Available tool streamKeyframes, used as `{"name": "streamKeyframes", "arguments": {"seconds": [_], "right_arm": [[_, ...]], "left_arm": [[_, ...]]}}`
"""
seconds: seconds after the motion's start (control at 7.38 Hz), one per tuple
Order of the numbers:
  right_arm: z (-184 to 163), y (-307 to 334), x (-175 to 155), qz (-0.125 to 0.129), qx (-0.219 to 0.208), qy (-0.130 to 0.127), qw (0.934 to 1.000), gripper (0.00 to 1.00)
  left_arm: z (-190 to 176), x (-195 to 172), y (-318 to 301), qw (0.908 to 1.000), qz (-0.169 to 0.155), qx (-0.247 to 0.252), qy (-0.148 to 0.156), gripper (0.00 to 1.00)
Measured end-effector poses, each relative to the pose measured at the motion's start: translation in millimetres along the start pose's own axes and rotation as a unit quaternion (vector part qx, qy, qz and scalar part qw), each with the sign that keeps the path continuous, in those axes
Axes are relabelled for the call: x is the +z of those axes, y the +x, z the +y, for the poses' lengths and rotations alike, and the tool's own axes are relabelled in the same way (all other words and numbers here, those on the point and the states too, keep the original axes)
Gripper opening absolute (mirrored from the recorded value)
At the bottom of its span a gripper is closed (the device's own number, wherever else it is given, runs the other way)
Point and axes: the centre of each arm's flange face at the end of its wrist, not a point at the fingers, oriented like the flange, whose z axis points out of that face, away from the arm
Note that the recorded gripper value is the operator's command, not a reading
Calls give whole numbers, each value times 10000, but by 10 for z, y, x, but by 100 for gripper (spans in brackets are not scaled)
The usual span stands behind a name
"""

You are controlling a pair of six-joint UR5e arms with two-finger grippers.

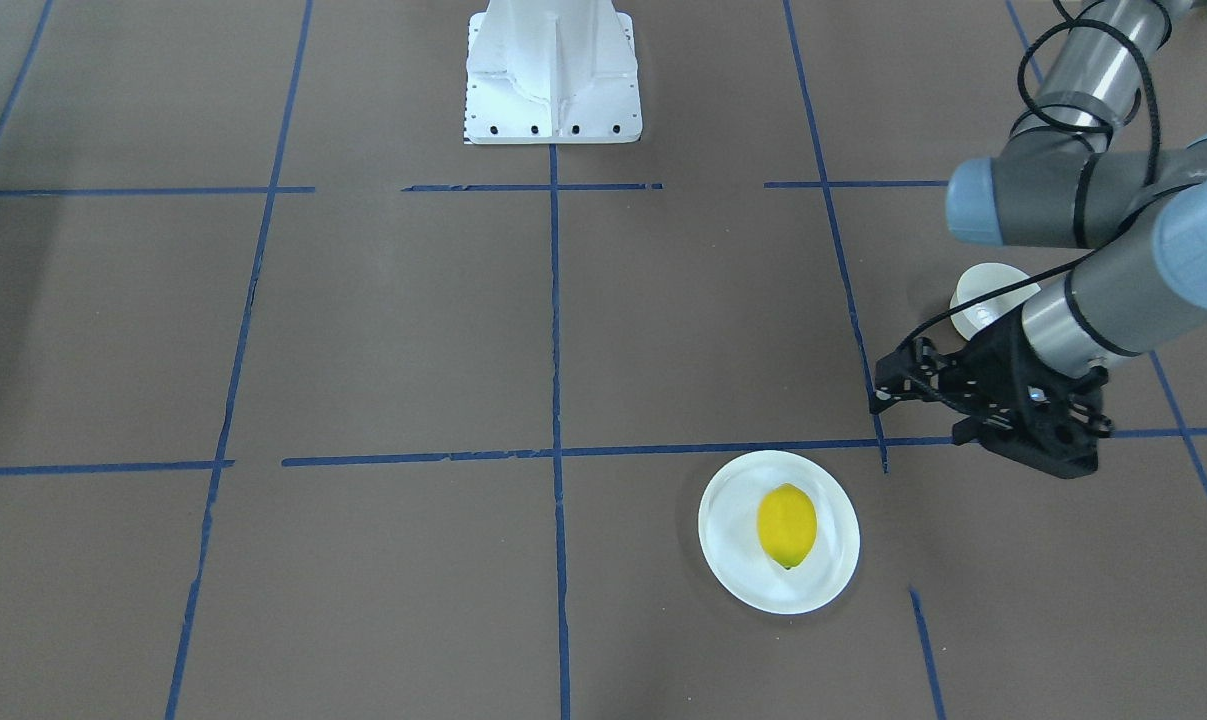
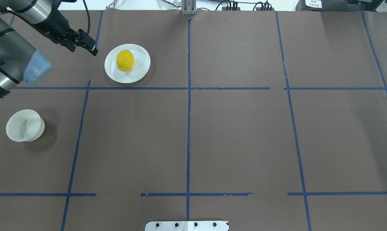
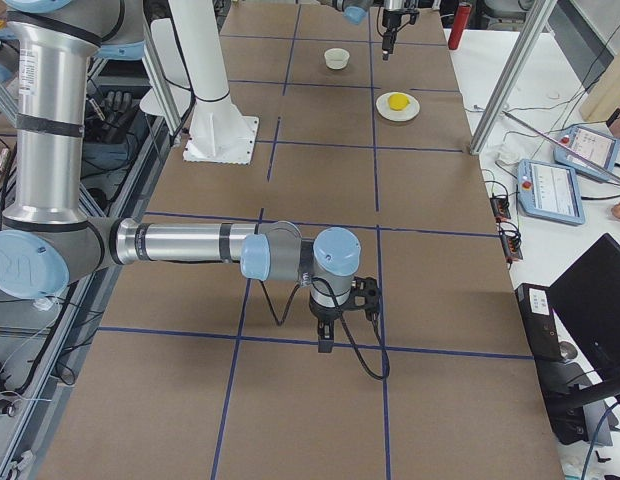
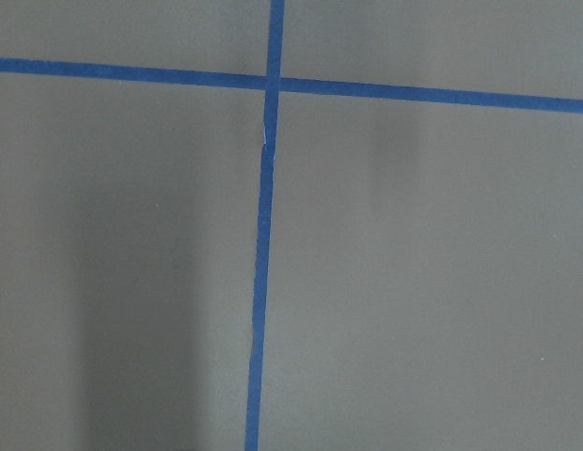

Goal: Move lemon from plate to bowl
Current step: 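Move the left gripper over the yellow lemon on the white plate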

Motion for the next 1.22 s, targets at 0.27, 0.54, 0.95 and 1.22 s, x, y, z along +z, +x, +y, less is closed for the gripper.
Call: {"name": "streamKeyframes", "arguments": {"seconds": [0.27, 0.54, 0.95, 1.22], "right_arm": [[0, 0, 0, 0, 1, 0, 10000, 100], [0, 0, 0, 0, 0, 0, 10000, 100], [0, 0, 0, 0, 0, 0, 10000, 100], [0, 0, 0, 0, 0, 0, 10000, 100]], "left_arm": [[-153, 413, 264, 9988, -434, -45, 231, 99], [-496, 961, 405, 9966, -657, -192, 453, 99], [-713, 1248, 399, 9954, -781, -263, 497, 99], [-655, 1412, 442, 9953, -819, -233, 462, 99]]}}
